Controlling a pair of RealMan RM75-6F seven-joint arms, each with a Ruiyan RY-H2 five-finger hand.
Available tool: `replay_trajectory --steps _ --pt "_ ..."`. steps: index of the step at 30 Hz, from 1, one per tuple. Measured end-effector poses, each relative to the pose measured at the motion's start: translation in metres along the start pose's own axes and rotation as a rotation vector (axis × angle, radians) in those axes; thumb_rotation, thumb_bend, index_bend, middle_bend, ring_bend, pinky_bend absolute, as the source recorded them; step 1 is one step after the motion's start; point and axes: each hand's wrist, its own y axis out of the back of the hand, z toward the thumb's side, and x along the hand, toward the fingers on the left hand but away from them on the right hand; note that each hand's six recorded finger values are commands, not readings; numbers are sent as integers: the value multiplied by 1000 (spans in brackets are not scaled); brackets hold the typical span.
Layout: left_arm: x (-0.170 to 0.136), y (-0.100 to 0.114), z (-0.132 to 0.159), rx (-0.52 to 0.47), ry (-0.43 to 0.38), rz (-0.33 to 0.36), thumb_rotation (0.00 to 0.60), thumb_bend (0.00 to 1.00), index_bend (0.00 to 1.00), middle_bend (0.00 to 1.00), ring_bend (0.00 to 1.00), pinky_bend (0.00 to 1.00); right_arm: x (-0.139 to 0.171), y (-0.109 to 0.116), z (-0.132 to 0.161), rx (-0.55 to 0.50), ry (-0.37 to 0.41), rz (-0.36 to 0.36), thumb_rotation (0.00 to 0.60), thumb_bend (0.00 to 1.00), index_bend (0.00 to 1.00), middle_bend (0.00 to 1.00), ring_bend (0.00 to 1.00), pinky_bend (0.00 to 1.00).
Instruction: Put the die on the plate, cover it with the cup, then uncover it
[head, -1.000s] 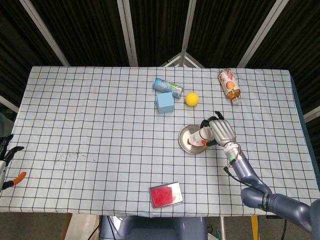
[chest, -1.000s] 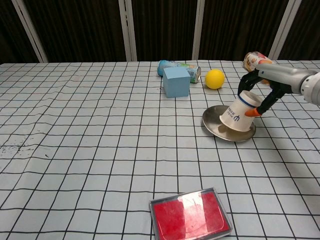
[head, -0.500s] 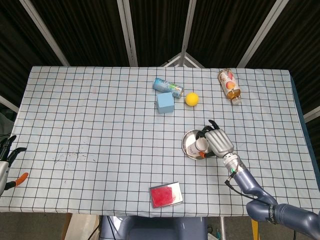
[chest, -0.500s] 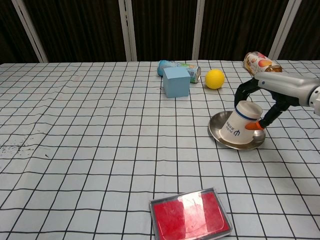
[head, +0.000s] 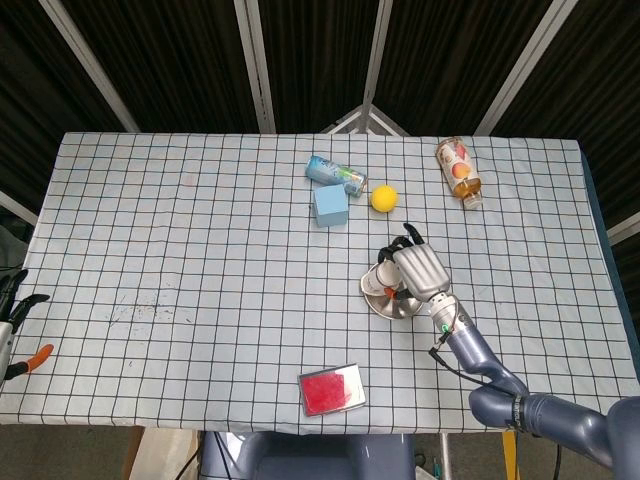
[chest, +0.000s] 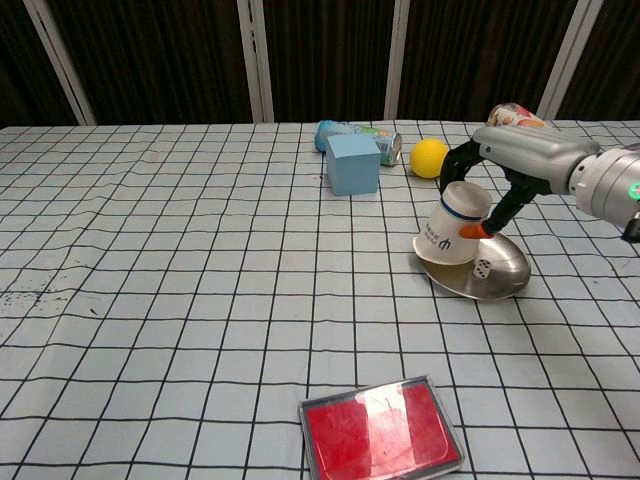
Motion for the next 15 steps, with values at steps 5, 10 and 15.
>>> replay_trajectory --steps 5,10,15 --pt "1 -1 1 5 0 -2 600 293 256 0 0 24 -5 3 -14 22 -36 -19 600 264 582 461 257 0" --pt "0 -3 3 10 -5 -7 600 293 258 0 0 23 -10 20 -26 20 -65 -92 600 264 582 461 257 0" --pt "1 -3 3 8 -3 -6 600 293 259 0 0 23 -14 38 -51 54 -121 -150 600 265 582 461 257 0"
